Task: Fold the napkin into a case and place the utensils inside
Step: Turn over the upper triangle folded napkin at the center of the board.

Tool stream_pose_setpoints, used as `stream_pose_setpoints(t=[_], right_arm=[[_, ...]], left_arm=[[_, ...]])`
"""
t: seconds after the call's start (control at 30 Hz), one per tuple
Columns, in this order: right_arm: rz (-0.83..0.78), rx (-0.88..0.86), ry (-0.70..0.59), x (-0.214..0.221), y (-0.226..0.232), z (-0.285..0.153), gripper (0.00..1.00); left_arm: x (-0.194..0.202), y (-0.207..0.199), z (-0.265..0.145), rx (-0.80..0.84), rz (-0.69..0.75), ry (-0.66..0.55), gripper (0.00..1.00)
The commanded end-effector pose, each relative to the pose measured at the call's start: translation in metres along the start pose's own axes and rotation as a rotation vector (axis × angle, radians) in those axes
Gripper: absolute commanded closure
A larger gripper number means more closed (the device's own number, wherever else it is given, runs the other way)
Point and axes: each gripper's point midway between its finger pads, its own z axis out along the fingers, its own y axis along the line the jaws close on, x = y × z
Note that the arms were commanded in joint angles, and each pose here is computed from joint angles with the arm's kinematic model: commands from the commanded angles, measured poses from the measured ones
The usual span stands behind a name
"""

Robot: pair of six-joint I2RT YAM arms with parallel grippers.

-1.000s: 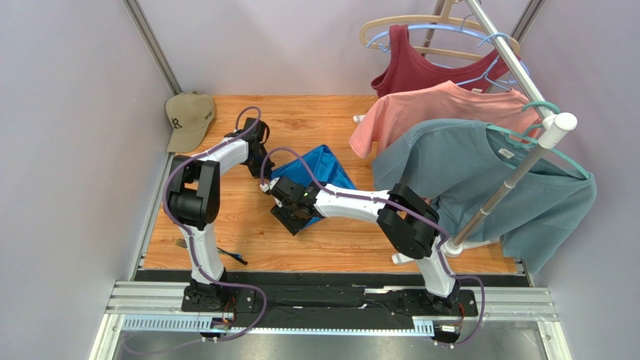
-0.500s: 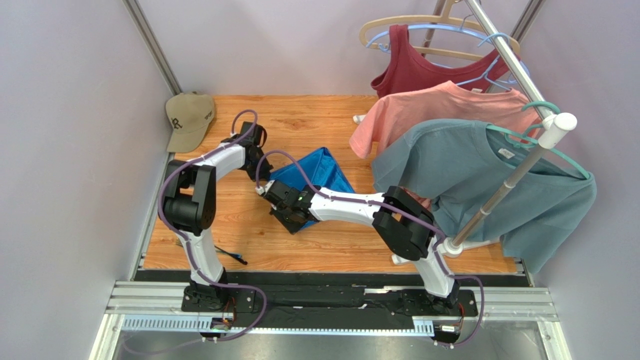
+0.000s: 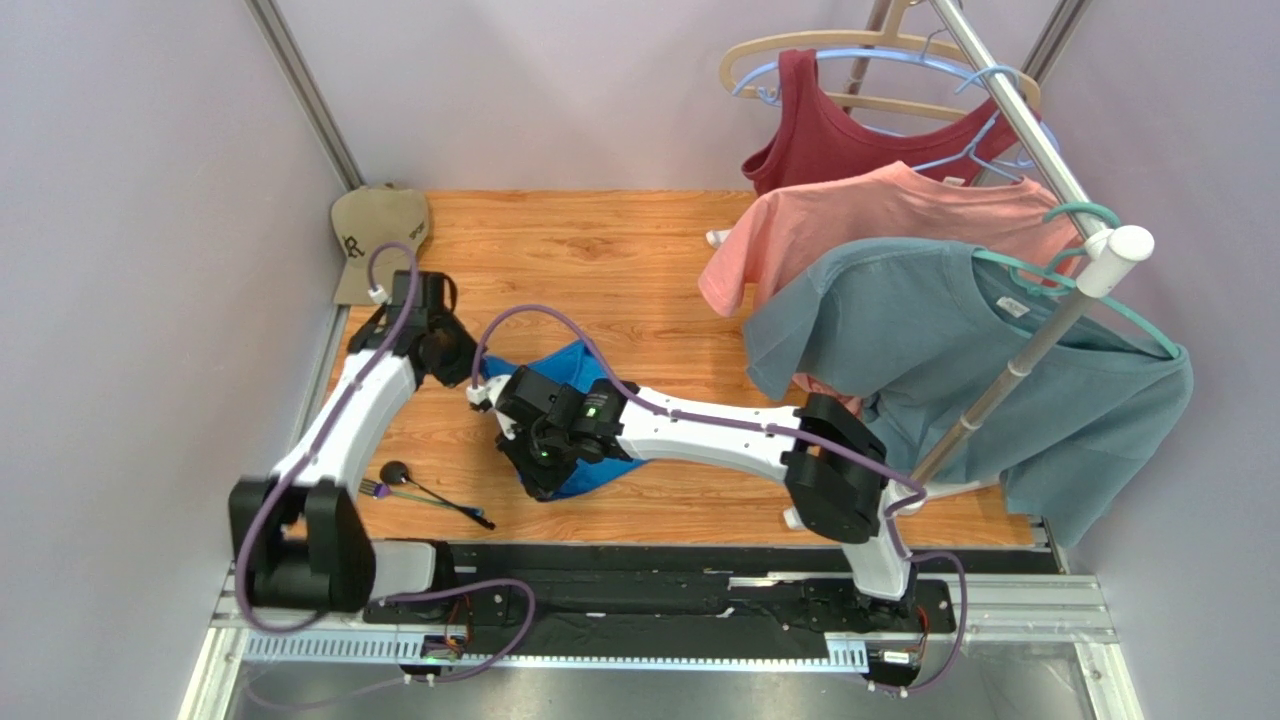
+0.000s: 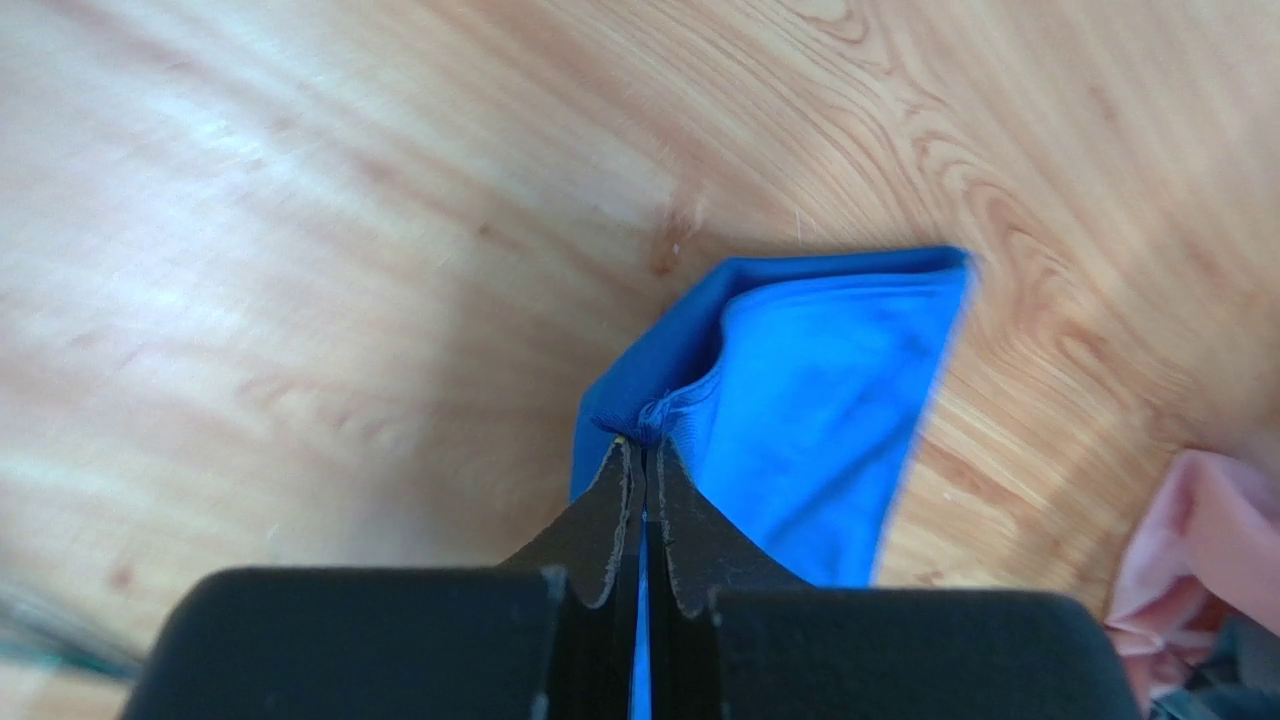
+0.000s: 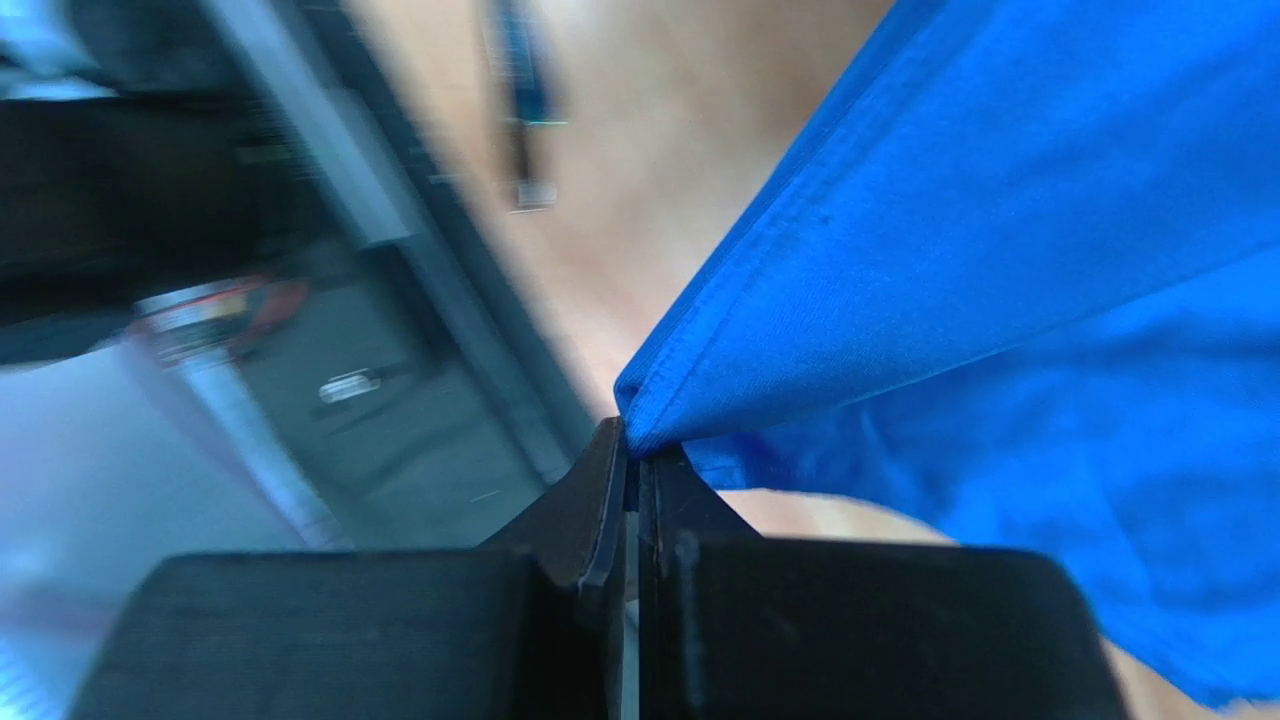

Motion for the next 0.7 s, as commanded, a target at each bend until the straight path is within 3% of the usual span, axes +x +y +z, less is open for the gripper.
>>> stream_pose_setpoints(t=[0.0,0.13,0.3,0.37,0.5,0.67], right_arm=[[0.02,-0.322,-0.112,-0.034,0.086,-0.073,1.0],[0.016,-0.562,-0.174,-0.048,0.133,-0.116,1.0],[0.059,-0.689,-0.237,-0.056,0.133,-0.144,1.0],[0.136,-0.705,-0.219,-0.048,0.108,-0.131,1.0],[0.272,-0.754,-0.233,-0.032,0.059,-0.113,1.0],[0.4,-0.747,-0.286,-0.005,-0.01,-0.093,1.0]], left_arm=[[-0.014,0.023,-0.065,-0.014,-0.043,-0.151,1.0],[-0.043,0.018,-0.139,0.062,-0.034,-0.353,1.0],[-0.065,-0.016,-0.15,0.158,0.05,-0.378,1.0],[-0.061,-0.039,-0.125,0.184,0.099,-0.295,1.0],[-0.051,-0.093,-0.073,0.2,0.205,-0.24,1.0],[-0.01,-0.158,0.029,0.169,0.342,-0.046,1.0]])
